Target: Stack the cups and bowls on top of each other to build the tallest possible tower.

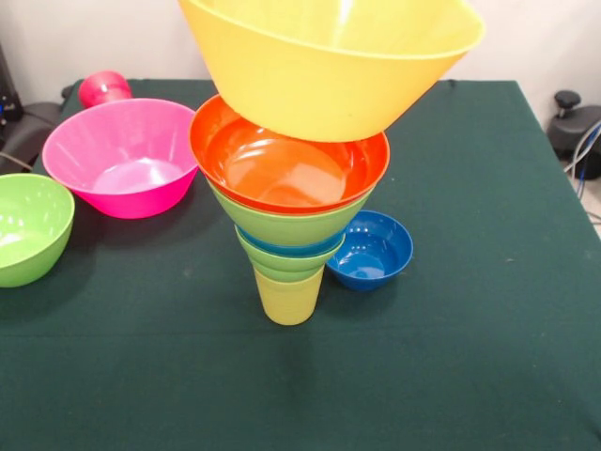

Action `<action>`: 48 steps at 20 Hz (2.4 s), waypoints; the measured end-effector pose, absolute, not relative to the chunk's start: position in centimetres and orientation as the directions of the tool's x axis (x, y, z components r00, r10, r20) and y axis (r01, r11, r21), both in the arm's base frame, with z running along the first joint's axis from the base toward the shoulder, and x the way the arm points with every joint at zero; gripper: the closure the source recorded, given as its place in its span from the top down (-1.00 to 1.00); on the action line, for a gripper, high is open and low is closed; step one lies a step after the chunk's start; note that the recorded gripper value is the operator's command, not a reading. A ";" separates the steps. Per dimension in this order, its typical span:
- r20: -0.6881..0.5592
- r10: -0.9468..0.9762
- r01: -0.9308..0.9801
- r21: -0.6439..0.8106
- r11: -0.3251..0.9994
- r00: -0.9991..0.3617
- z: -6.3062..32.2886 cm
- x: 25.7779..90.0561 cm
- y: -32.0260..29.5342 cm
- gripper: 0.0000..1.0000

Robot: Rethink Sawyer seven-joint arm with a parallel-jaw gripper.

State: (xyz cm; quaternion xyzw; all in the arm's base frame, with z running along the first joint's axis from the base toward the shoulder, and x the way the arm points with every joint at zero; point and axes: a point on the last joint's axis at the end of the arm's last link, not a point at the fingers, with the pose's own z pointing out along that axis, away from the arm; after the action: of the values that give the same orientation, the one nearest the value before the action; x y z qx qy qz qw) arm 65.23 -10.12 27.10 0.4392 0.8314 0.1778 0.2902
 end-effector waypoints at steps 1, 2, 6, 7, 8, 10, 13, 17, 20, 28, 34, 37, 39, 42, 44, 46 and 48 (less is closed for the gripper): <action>-0.328 0.832 0.627 0.549 0.553 -0.447 27.0 65.2 -10.2 -1.00; -0.330 0.830 0.626 0.547 0.556 -0.449 26.9 65.1 -10.3 -1.00; -0.331 0.826 0.625 0.542 0.562 -0.456 26.4 64.9 -10.5 -1.00; -0.331 0.825 0.624 0.541 0.564 -0.458 26.3 64.8 -10.5 -1.00; -0.332 0.824 0.624 0.540 0.565 -0.460 26.2 64.8 -10.5 -1.00; -0.333 0.822 0.623 0.539 0.567 -0.461 26.1 64.7 -10.6 -1.00; -0.338 0.819 0.622 0.535 0.572 -0.464 25.8 64.5 -10.9 -1.00; -0.341 0.821 0.627 0.530 0.571 -0.458 25.6 64.2 -11.8 -1.00; -0.337 0.826 0.634 0.530 0.563 -0.451 25.4 64.0 -12.5 -1.00; -0.316 0.842 0.651 0.535 0.538 -0.437 24.5 63.3 -14.0 -1.00; -0.306 0.847 0.654 0.540 0.530 -0.434 24.0 62.9 -14.3 -1.00; -0.306 0.847 0.649 0.546 0.530 -0.434 23.9 62.9 -14.1 -1.00; -0.311 0.846 0.642 0.552 0.532 -0.433 23.9 62.9 -14.0 -1.00; -0.318 0.845 0.632 0.563 0.533 -0.429 24.0 63.1 -13.9 -1.00; -0.321 0.845 0.629 0.566 0.533 -0.428 24.0 63.1 -13.9 -1.00; -0.323 0.844 0.626 0.569 0.534 -0.427 24.1 63.1 -13.9 -1.00; -0.324 0.844 0.625 0.568 0.535 -0.428 24.1 63.1 -13.9 -1.00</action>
State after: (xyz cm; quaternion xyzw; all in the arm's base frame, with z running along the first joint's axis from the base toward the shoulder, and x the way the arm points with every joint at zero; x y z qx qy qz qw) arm 63.14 -13.87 24.06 0.4453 0.8246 0.1847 0.2960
